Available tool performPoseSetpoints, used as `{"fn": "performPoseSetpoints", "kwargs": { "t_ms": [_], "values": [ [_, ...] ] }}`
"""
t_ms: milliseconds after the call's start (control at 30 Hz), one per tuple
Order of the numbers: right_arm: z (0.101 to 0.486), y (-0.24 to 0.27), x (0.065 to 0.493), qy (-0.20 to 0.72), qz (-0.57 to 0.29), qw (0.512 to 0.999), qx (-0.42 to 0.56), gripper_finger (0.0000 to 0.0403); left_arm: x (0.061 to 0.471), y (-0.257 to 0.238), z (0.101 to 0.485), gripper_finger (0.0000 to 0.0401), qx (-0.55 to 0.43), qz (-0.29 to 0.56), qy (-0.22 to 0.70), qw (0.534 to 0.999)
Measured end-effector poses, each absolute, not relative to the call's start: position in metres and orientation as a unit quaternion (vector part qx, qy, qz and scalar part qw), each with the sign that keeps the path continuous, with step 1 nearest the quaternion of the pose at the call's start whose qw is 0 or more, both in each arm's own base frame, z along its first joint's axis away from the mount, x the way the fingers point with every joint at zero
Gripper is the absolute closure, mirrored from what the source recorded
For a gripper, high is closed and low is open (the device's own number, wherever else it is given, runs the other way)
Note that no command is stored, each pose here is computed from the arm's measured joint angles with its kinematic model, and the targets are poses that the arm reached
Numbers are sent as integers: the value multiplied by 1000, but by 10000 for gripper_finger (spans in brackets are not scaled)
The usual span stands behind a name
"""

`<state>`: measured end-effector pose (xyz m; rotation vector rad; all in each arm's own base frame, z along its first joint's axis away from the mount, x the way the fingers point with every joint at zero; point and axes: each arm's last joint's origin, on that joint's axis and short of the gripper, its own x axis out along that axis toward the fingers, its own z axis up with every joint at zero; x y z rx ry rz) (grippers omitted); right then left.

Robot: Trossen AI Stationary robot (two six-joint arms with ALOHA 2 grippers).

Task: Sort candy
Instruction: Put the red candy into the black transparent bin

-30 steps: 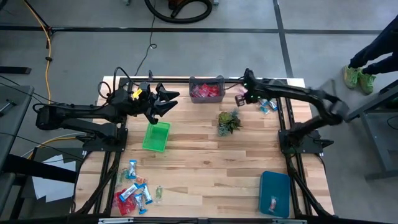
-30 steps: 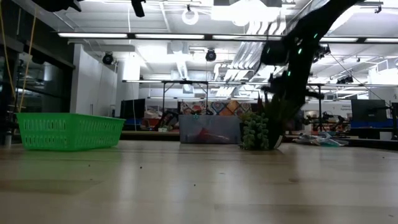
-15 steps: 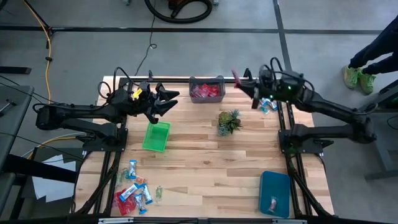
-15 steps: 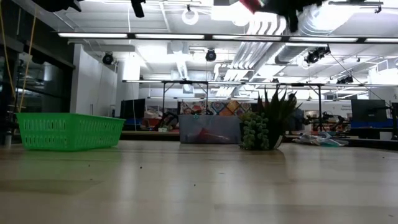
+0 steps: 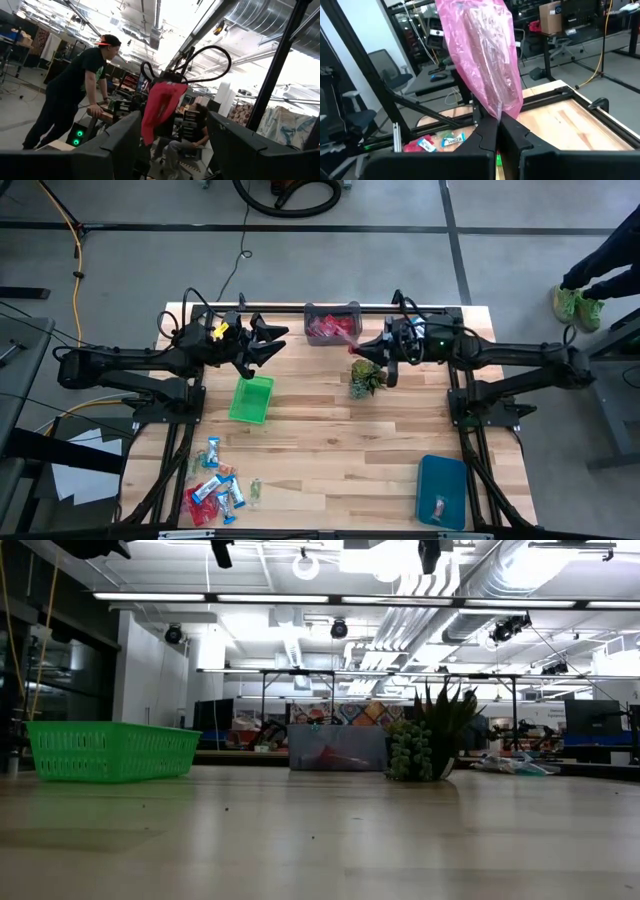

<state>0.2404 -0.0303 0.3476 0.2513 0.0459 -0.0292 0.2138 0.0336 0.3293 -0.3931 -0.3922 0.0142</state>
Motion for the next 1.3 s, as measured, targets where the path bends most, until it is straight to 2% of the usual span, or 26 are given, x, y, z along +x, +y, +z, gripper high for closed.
{"fn": "performPoseSetpoints", "kwargs": {
  "t_ms": [600,800,967,1100,1300],
  "values": [
    [348,-32,245,10,-13,991,136,403,214,34,329,188,-195,8,-190,962],
    [340,-72,268,12,-111,976,186,403,214,34,329,188,-194,7,-195,961],
    [331,-126,294,80,-206,949,226,403,214,34,330,188,-195,7,-195,961],
    [307,-165,307,177,-303,908,228,403,214,34,330,188,-194,6,-196,961],
    [255,-192,318,303,-342,853,253,403,214,34,330,188,-199,5,-198,960]
  ]
}}
